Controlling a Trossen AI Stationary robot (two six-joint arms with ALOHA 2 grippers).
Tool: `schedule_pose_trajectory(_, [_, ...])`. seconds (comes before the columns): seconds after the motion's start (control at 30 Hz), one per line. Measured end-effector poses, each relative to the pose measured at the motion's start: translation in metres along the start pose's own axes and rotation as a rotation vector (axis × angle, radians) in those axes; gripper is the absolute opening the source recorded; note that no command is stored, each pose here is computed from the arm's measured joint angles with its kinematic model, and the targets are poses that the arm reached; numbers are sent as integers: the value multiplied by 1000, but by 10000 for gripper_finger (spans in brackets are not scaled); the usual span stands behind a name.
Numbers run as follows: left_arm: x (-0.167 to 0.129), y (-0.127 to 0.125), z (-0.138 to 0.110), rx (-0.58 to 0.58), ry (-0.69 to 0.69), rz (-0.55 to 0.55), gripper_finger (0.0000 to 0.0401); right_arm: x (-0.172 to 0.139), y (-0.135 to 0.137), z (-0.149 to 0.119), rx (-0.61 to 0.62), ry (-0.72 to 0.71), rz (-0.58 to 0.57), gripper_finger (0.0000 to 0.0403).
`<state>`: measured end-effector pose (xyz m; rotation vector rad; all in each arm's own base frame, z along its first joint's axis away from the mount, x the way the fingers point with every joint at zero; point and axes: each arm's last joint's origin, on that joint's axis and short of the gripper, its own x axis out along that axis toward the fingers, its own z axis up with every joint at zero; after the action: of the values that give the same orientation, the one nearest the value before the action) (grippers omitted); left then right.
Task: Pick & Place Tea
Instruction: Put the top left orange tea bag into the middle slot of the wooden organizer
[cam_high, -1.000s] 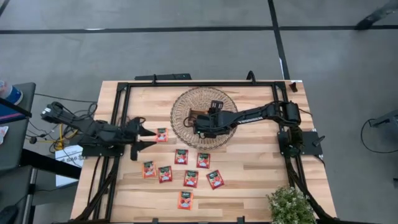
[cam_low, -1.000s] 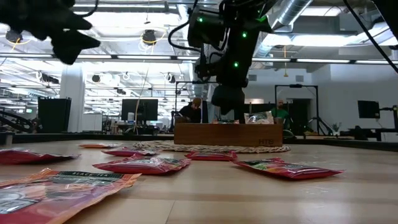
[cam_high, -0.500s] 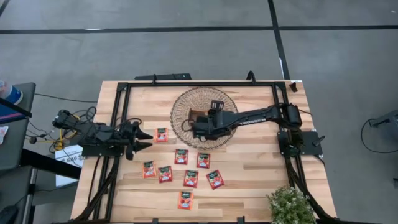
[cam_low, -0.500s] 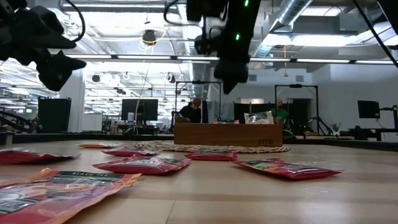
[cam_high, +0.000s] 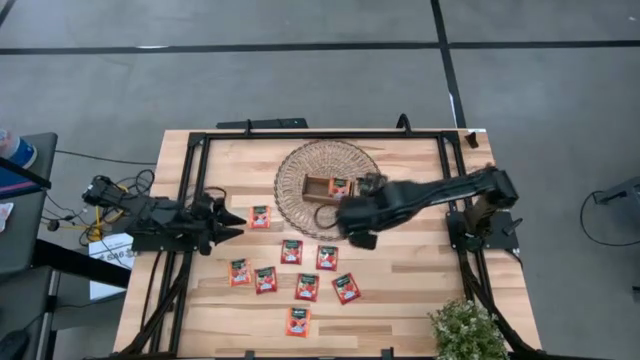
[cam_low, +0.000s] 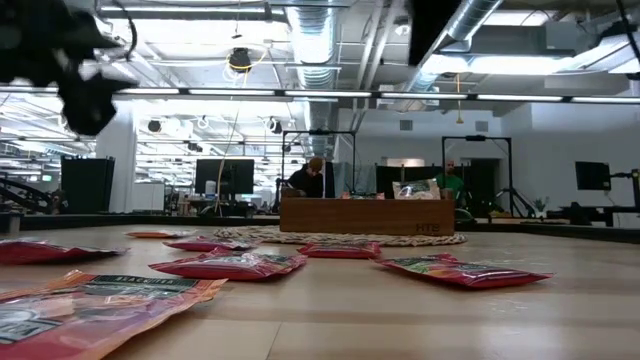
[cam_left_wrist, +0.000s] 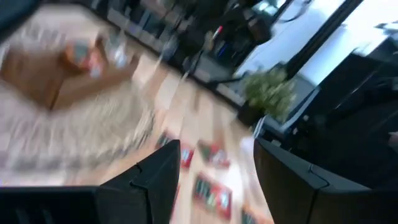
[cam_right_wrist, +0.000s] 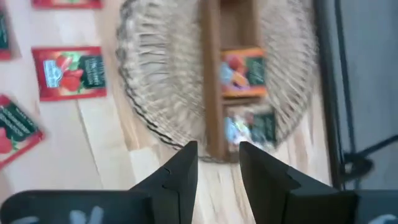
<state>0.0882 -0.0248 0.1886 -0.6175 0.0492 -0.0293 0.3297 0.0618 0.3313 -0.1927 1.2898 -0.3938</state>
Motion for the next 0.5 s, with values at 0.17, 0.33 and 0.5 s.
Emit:
schedule_pose_trajectory(0.17, [2,-27,37,125,-10,26,196,-39,-28,-24,140,-81,-7,111])
schedule_pose_trajectory(0.33, [24,-53,64,249,183,272,196,-66,-52,-64,290,-211,-53,111])
schedule_pose_trajectory(0.5, [60,-67,63,309,461,508,196,-67,-62,-107,441,-384,-36,111])
